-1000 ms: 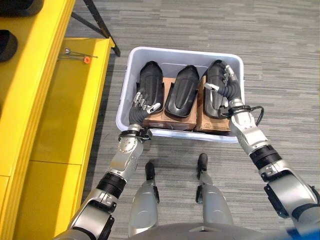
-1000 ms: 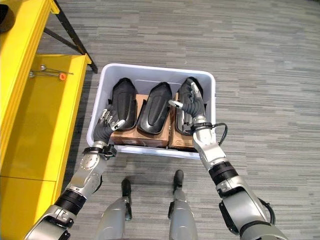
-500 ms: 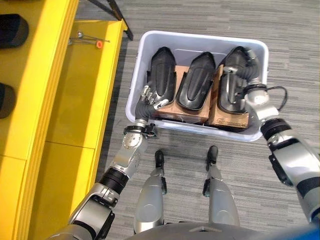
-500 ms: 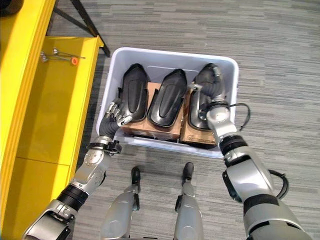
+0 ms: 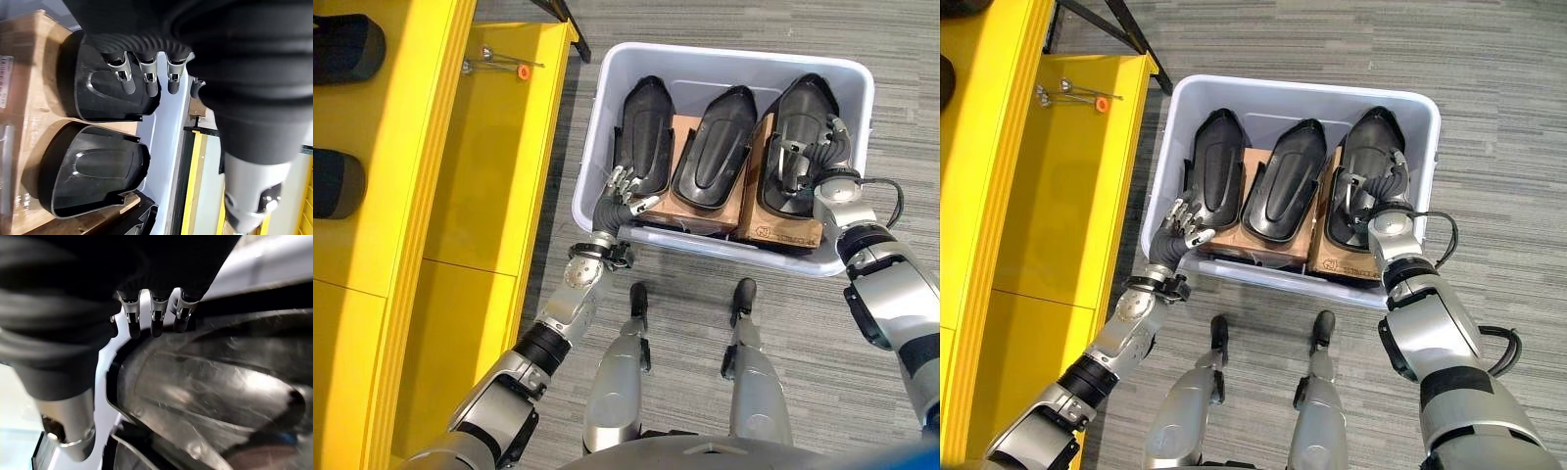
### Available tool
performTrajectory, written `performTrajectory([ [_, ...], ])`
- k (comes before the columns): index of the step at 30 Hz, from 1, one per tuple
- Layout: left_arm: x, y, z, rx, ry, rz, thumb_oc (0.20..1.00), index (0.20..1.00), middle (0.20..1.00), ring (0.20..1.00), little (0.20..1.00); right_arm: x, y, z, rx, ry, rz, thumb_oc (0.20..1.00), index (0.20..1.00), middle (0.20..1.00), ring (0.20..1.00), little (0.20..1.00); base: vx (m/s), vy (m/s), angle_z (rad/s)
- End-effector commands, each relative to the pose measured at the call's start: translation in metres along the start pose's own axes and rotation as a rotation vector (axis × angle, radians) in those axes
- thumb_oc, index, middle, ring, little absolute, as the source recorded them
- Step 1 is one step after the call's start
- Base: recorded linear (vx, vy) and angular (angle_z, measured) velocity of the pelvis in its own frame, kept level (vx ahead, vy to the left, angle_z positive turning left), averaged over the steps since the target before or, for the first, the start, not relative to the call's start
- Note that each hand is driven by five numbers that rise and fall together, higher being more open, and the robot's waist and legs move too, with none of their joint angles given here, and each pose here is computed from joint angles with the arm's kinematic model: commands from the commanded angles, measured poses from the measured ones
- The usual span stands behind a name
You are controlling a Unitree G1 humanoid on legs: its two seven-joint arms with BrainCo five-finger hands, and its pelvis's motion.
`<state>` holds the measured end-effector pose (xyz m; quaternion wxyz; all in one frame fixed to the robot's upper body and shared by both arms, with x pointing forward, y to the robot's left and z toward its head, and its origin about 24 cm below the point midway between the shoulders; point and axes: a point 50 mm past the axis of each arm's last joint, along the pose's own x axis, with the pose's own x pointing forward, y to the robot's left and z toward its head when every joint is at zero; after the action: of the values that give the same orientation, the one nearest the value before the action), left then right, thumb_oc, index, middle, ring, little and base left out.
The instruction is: Move parts from the plastic box to the shelf.
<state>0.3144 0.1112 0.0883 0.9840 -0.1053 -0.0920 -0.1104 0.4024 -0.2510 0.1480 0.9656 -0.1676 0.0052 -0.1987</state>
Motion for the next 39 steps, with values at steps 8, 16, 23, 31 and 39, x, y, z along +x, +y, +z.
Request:
performTrajectory([
  [8,0.008,-0.025,0.018,-0.040,-0.105,-0.106,1.000,1.000,1.000,1.000,1.000,-0.008,0.049,0.040,-0.084,-0.178,0.171,1.000,1.000,1.000,1.000,1.000,-0.02,-0.006,0.07],
  [16,0.010,-0.027,0.019,-0.035,-0.115,-0.100,1.000,1.000,1.000,1.000,1.000,-0.020,0.068,0.018,-0.291,-0.194,0.258,1.000,1.000,1.000,1.000,1.000,0.00,0.002,0.01],
  [23,0.010,-0.024,0.018,-0.038,-0.117,-0.080,1.000,1.000,1.000,1.000,1.000,-0.028,0.068,-0.007,-0.397,-0.177,0.302,1.000,1.000,1.000,1.000,1.000,0.00,0.002,0.00],
  [31,0.008,-0.002,0.023,-0.028,-0.145,0.038,1.000,1.000,1.000,1.000,1.000,-0.057,0.079,0.021,-0.257,-0.434,0.388,1.000,1.000,1.000,1.000,1.000,0.00,0.007,0.01],
  [39,-0.001,0.016,0.033,-0.013,-0.193,0.130,1.000,1.000,1.000,1.000,1.000,-0.095,0.051,0.080,0.120,-0.748,0.300,1.000,1.000,1.000,1.000,1.000,0.00,0.012,-0.06],
])
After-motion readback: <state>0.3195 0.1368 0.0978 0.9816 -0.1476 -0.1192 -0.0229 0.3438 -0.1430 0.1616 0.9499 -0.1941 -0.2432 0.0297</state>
